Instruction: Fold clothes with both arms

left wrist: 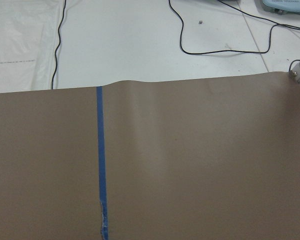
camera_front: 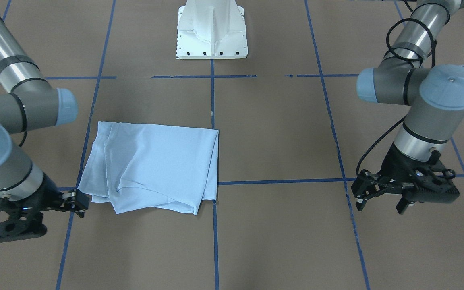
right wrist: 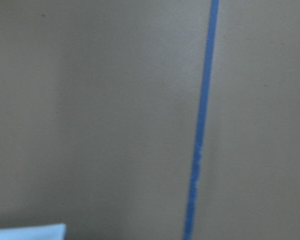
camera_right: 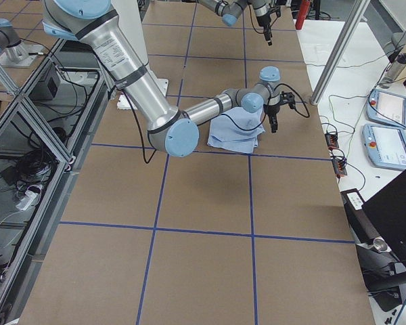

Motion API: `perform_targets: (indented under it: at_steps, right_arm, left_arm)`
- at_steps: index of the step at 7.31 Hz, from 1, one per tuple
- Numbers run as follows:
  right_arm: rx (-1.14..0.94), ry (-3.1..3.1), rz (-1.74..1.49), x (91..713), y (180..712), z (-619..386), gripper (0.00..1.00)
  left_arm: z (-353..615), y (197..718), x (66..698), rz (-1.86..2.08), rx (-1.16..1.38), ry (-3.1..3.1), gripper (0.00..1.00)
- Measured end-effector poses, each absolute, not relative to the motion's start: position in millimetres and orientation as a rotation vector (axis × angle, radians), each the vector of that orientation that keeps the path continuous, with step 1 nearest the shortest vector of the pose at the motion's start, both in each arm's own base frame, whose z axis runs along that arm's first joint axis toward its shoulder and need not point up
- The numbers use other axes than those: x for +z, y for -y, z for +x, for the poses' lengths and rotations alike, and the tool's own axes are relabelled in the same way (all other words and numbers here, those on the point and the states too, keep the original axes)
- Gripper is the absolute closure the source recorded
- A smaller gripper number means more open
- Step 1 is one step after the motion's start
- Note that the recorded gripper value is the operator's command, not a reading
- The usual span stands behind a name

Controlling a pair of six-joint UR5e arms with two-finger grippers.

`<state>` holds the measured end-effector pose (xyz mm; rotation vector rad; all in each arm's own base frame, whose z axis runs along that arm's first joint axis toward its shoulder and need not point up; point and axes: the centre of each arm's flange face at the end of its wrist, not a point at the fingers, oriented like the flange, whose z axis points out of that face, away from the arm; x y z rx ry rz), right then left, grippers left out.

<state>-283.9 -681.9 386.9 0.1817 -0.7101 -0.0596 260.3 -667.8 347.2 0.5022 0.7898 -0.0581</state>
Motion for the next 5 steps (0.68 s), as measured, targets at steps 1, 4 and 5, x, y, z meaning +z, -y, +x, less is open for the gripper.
perform_targets:
  at_steps: [1,4,5]
  right_arm:
    - [-0.107,0.673,0.143,411,676,-231,0.00]
    - [-0.242,0.674,0.024,503,634,-83,0.00]
    - [-0.259,0.745,0.009,536,609,-41,0.00]
  left_arm:
    - [225,664,374,0.479,-0.019,-0.758,0.00]
    - [88,631,493,0.435,0.133,-0.664,0.00]
    - [43,610,533,0.423,0.190,-0.646,0.00]
